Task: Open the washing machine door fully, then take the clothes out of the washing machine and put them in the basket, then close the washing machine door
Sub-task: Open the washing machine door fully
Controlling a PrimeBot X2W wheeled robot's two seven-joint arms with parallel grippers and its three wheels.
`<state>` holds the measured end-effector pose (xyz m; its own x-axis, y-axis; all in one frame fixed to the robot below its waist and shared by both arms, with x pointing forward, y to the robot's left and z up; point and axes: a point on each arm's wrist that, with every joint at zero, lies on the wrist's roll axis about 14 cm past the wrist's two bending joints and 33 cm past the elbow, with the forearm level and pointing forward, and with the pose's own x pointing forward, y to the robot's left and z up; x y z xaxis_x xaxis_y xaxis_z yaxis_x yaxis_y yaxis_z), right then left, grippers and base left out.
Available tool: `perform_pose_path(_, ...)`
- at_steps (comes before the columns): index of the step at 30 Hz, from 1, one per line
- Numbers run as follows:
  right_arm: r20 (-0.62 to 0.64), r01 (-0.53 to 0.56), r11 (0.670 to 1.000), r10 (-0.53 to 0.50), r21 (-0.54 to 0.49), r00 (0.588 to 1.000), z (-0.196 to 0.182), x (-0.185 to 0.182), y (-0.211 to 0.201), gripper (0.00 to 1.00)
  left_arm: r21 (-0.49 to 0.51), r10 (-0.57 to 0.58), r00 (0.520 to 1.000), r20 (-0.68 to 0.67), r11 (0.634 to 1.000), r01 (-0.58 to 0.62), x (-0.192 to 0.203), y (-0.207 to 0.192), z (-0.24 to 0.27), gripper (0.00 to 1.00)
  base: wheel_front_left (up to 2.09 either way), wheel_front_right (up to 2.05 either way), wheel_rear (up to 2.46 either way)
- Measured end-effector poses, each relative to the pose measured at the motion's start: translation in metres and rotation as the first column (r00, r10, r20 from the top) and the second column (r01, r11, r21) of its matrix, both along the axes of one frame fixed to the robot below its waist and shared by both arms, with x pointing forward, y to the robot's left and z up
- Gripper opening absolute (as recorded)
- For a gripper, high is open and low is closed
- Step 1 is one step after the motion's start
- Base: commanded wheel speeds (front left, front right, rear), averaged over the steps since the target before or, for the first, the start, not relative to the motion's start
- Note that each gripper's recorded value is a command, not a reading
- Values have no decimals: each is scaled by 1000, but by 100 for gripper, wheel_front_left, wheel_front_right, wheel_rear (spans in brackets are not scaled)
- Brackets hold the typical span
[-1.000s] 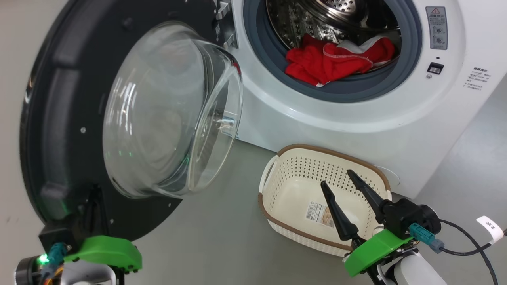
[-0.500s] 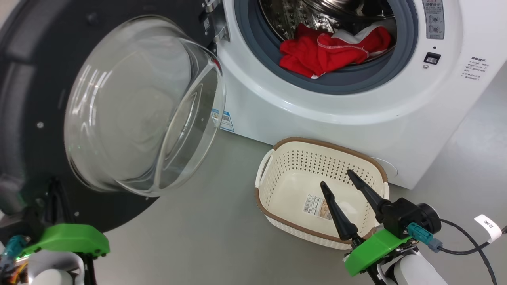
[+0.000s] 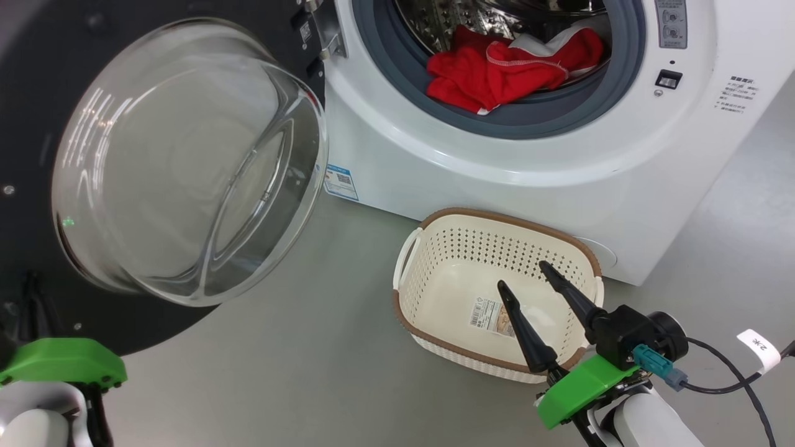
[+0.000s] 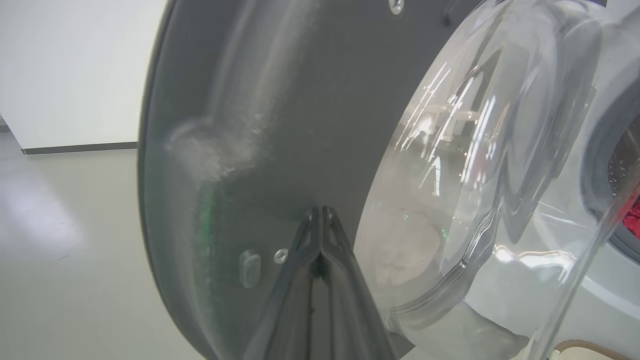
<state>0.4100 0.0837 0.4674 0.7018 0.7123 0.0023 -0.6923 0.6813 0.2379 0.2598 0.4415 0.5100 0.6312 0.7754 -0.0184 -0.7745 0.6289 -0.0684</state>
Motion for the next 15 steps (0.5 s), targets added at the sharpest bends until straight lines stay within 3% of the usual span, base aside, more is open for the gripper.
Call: perform_pose_path(15, 15, 13, 1000, -13, -5, 1000, 5, -2, -7, 100, -27, 8, 1000, 8, 1000, -8, 1, 6, -4, 0, 0, 0, 0)
